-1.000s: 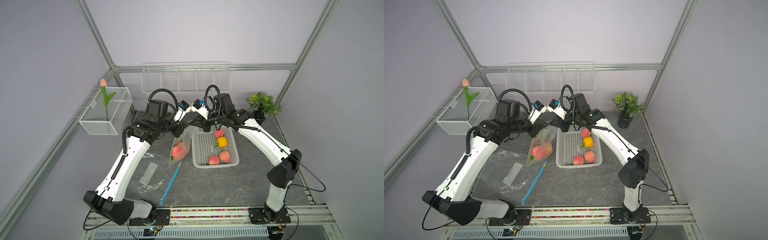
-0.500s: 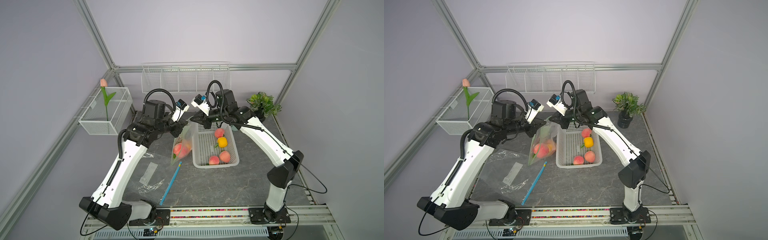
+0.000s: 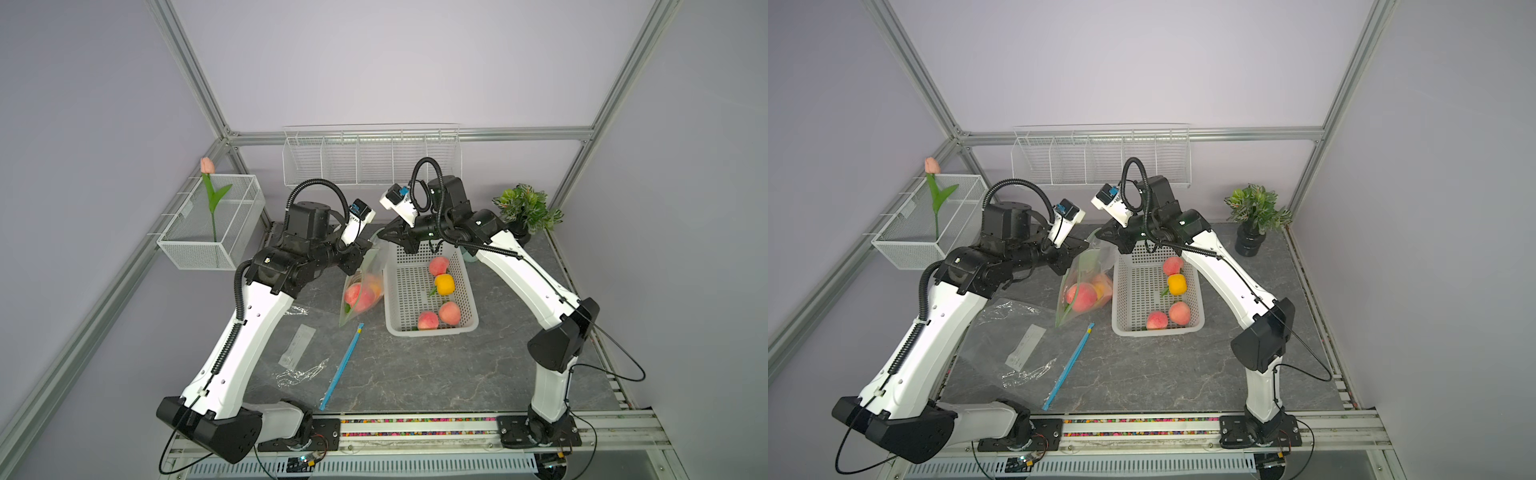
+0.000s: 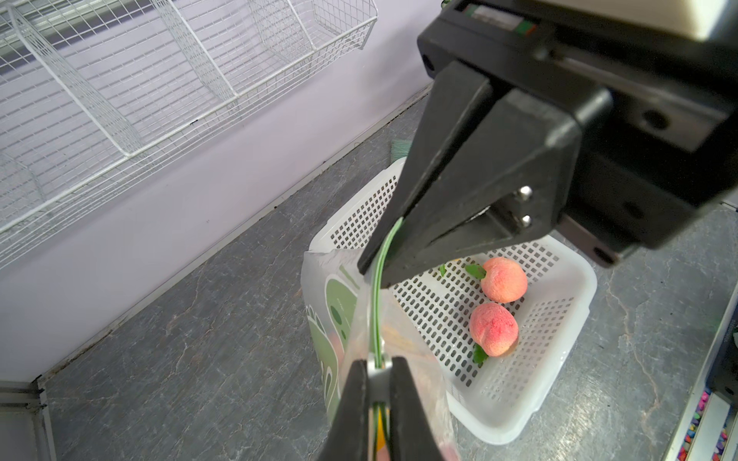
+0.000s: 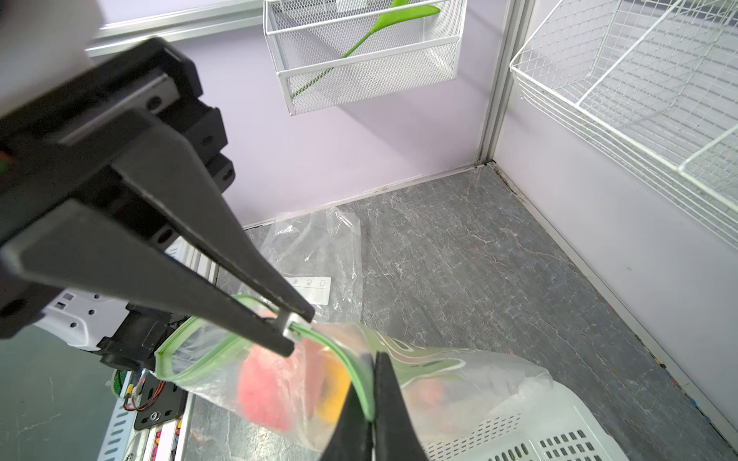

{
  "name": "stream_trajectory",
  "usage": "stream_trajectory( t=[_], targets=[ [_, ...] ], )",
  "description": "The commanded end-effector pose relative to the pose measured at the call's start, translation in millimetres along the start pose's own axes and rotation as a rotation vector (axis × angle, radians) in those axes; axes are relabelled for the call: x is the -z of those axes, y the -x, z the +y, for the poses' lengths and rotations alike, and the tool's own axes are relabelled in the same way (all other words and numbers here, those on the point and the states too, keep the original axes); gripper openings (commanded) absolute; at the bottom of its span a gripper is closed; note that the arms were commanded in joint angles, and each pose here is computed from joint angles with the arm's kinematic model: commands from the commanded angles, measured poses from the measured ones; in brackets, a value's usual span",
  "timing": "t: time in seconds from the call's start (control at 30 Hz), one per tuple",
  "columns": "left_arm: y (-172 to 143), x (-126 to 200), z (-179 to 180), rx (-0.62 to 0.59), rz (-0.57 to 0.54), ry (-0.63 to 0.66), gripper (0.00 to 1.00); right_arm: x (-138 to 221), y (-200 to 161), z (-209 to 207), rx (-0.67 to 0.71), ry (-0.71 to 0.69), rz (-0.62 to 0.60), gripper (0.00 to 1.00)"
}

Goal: Place the peach in a zip-top bag and seal the zipper
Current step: Zip the zipper on the zipper food storage bag.

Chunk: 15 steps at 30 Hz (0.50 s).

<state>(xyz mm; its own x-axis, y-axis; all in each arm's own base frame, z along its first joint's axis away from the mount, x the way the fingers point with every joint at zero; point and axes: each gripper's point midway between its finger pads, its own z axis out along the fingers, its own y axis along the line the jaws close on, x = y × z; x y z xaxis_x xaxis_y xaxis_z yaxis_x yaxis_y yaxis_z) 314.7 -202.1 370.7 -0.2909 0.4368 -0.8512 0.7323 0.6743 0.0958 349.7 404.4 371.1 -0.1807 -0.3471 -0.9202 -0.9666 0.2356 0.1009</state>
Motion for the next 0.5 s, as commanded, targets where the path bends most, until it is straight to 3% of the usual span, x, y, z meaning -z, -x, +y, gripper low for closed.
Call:
stream_trajectory(
  t=[0.0, 0.47],
  targets=[
    [-33.8, 11.5, -5.5, 0.044, 0.119, 0.004, 0.07, 19.6, 15.6, -43.4, -0.014, -0.158, -0.049, 0.07],
    [-43.0, 18.7, -7.4, 0.063, 0.133, 0.018, 0.07, 24.2, 18.5, -58.3, -0.044, -0.216, -0.057, 0.07]
  ],
)
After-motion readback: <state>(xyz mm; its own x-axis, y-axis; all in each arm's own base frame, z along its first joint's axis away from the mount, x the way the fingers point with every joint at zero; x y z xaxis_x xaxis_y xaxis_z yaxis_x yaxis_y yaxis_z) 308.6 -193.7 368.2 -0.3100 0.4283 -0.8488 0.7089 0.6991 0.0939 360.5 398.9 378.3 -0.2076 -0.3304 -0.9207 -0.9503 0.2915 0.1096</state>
